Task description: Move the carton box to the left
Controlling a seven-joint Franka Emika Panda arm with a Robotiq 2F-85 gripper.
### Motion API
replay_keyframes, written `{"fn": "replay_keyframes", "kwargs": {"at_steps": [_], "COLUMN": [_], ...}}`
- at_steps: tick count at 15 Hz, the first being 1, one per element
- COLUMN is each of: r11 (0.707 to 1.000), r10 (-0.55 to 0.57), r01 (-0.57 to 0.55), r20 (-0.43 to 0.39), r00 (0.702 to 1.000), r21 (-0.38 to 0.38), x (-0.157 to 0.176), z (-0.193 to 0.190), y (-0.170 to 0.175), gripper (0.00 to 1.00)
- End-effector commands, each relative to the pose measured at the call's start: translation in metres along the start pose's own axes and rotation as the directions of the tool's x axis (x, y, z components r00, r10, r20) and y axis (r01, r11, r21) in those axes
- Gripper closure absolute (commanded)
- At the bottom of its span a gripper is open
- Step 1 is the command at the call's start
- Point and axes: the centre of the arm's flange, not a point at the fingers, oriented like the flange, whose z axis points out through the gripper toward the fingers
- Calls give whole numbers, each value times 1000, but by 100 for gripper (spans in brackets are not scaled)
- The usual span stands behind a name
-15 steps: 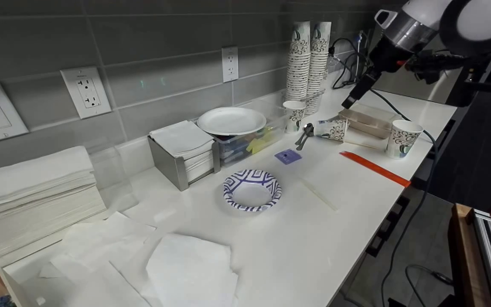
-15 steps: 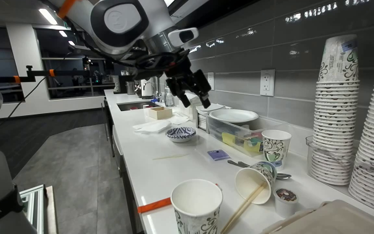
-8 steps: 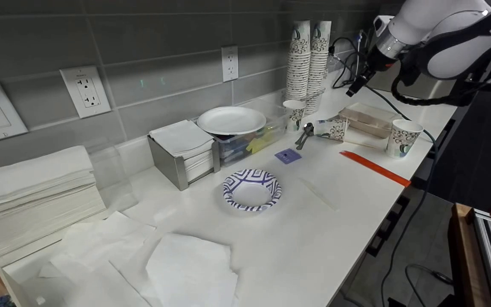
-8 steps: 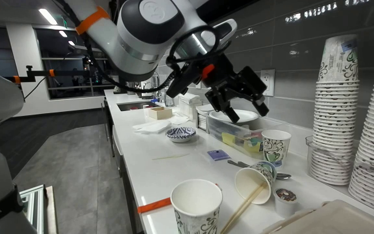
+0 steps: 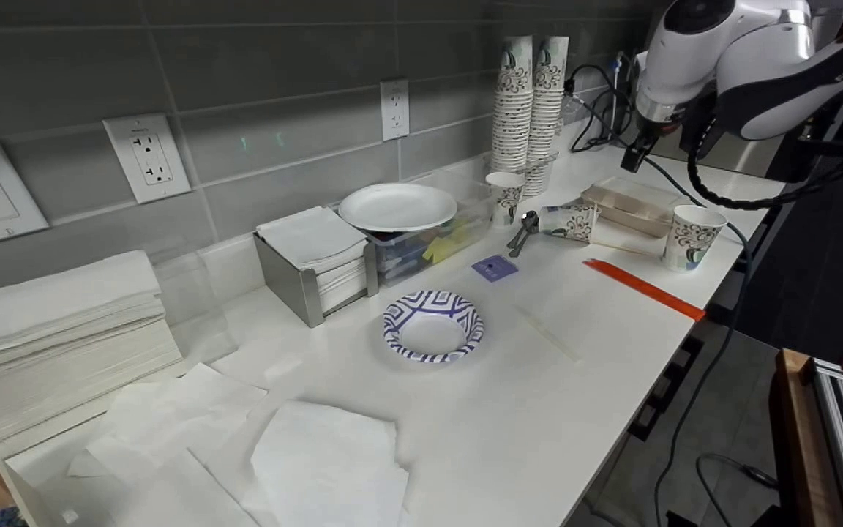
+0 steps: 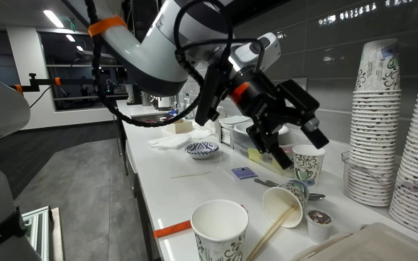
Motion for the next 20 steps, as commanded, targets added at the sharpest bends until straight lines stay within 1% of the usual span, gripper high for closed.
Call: {"fn": "replay_keyframes", "kwargs": {"at_steps": [1,3,5,12,17,18,19,20], "r11": [1000,1000,1000,999,999,998,998,997], "r10": [-6,0,4,47,24,17,15,10], "r01": [9,2,-3,-52,-36,-30,-31,-30], "r20": [114,156,170,234,259,263,265,267], "r00": [993,988,985,971,966,965,964,964], "r21": [-26,-12,-5,16,41,48,57,69], "x": [5,8,11,23,28,29,30,31], "z": [30,40,52,84,102,104,106,107], "y": [-45,-57,-63,-61,-58,-58,-58,-58], "gripper": [0,0,0,0,0,3,19,28]}}
